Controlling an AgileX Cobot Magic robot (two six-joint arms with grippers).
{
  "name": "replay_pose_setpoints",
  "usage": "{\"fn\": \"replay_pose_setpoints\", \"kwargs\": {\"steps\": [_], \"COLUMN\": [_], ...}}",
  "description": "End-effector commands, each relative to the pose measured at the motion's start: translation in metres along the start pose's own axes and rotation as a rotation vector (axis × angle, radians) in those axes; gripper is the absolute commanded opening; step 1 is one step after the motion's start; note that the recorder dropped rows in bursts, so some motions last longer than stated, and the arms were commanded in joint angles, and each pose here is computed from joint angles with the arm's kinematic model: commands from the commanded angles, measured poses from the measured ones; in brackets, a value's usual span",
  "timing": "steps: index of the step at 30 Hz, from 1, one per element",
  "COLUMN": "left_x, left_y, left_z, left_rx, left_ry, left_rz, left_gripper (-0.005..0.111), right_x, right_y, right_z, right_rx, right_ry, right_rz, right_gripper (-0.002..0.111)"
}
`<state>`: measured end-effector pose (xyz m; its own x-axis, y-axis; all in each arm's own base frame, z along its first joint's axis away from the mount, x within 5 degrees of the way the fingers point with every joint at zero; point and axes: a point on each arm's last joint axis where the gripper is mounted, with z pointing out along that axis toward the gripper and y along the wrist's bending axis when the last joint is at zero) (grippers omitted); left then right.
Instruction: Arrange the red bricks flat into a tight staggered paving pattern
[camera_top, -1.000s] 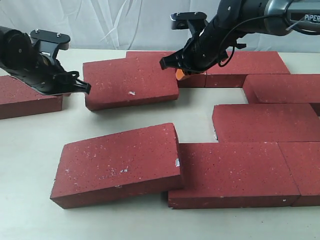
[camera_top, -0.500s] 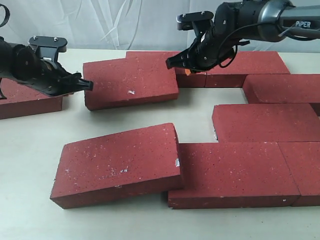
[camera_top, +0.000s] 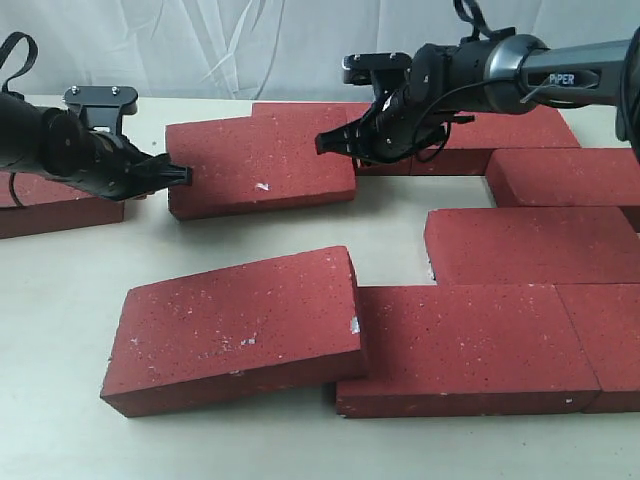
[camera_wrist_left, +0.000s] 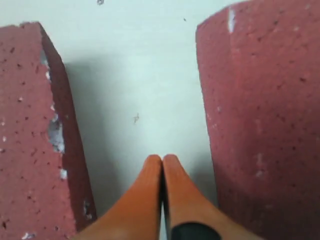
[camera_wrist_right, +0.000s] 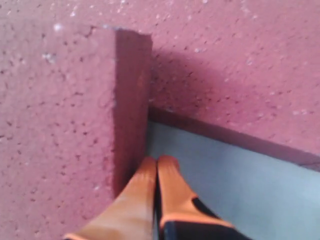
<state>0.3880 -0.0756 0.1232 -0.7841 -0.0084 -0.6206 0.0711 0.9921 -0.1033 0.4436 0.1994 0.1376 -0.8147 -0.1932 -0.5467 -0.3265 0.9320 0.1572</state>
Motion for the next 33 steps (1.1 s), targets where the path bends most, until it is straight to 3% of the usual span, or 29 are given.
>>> {"fn": "replay_pose_setpoints", "kwargs": {"steps": [1,9,17,21,26,33], "left_x": [0.004,0.011,-0.004,-0.004,0.0,-0.005], "left_y": [-0.004,-0.004,-0.007,-0.007,-0.005,-0.005], "left_z": [0.003,-0.003,-0.028,-0.032,-0.034,-0.048], "left_rx": [0.004,0.002,0.013,0.01,-0.005,-0.012], "left_ry": [0.033,0.138,0.098,0.113,0.157,0.169], "left_rz": [-0.004,-0.026,-0.02,-0.001,0.044,0.073], "left_gripper": [0.0,0.0,0.0,0.0,0.0,0.0], "right_x": [0.002,-0.002,0.001,0.004,0.005,-0.002], "right_y": [0.015,0.021,0.02,0.014,0.0,0.001], "right_z": [-0.001,-0.023,-0.032,-0.034,-0.04,-0.066], "right_rx": [-0.035,-0.064,-0.054,0.017,0.179,0.201], "right_ry": [0.021,0.06,0.128,0.161,0.19,0.189], "right_rz": [0.015,0.029,-0.002,-0.052,-0.001,-0.007], "right_gripper": [-0.001,-0.001,-0.001,-0.001,-0.001,-0.001]}}
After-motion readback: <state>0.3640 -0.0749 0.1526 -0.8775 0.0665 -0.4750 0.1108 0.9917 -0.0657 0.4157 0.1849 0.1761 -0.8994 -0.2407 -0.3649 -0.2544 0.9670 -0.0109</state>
